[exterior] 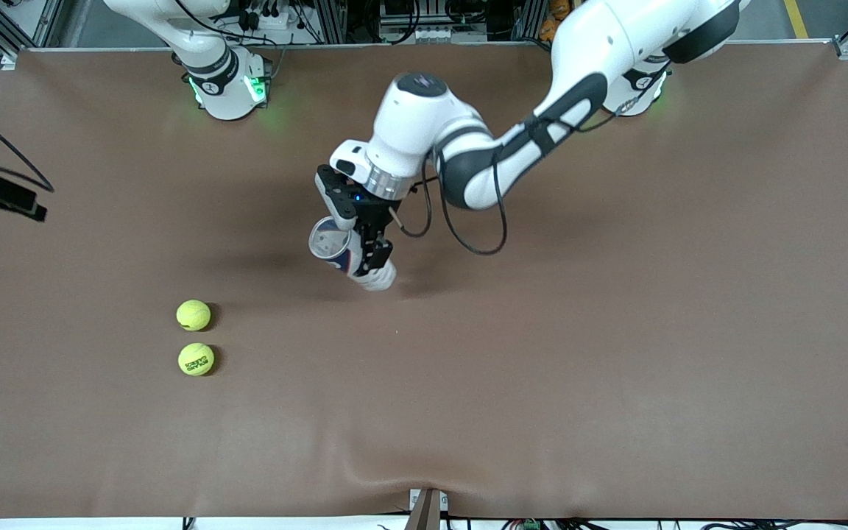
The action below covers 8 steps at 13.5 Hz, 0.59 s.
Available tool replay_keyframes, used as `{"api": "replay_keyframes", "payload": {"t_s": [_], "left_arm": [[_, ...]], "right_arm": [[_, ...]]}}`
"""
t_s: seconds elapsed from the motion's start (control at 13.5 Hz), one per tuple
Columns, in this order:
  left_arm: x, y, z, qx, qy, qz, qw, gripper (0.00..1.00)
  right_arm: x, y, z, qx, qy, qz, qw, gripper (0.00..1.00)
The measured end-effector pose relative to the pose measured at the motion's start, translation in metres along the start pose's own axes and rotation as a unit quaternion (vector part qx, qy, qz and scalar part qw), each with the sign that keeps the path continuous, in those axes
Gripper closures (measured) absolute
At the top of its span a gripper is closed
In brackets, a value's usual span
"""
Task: Insert tennis ball vertically with right arm
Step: 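Lift the can with the left gripper and stand it upright, open end up, then reach the right gripper to the tennis balls and grasp one ball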
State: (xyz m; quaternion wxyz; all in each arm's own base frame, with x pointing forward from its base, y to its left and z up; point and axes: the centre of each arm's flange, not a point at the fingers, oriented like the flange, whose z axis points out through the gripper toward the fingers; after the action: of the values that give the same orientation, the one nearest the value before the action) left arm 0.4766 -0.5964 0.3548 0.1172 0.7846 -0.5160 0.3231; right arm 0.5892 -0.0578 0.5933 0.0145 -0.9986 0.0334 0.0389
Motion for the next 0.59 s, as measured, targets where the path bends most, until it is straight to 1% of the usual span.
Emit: {"api": "replay_keyframes", "payload": {"t_s": [0.07,0.15,0.3,0.37,0.45,0.59], "left_arm": [[-0.008,-0.002,0.011,-0.015,0.032,-0.006,0.999,0.20],[-0.018,-0.003,0.022,-0.028,0.057,-0.013,0.998,0.20],[-0.040,-0.003,0.042,-0.052,0.097,-0.028,0.994,0.20],[-0.050,-0.002,0.052,-0.062,0.108,-0.035,0.992,0.20],[-0.057,-0.001,0.059,-0.068,0.111,-0.040,0.991,0.20],[-0.068,-0.002,0.068,-0.069,0.106,-0.042,0.991,0.20]], "right_arm": [[0.011,0.000,0.017,-0.001,-0.008,0.000,1.000,0.00],[0.023,-0.001,0.035,-0.002,-0.014,0.000,1.000,0.00],[0.047,-0.004,0.070,-0.004,-0.015,-0.003,1.000,0.00],[0.058,-0.010,0.089,-0.005,-0.018,-0.008,1.000,0.00],[0.067,-0.018,0.105,-0.006,-0.019,-0.014,1.000,0.00],[0.086,-0.036,0.141,-0.009,-0.017,-0.027,0.999,0.00]]}}
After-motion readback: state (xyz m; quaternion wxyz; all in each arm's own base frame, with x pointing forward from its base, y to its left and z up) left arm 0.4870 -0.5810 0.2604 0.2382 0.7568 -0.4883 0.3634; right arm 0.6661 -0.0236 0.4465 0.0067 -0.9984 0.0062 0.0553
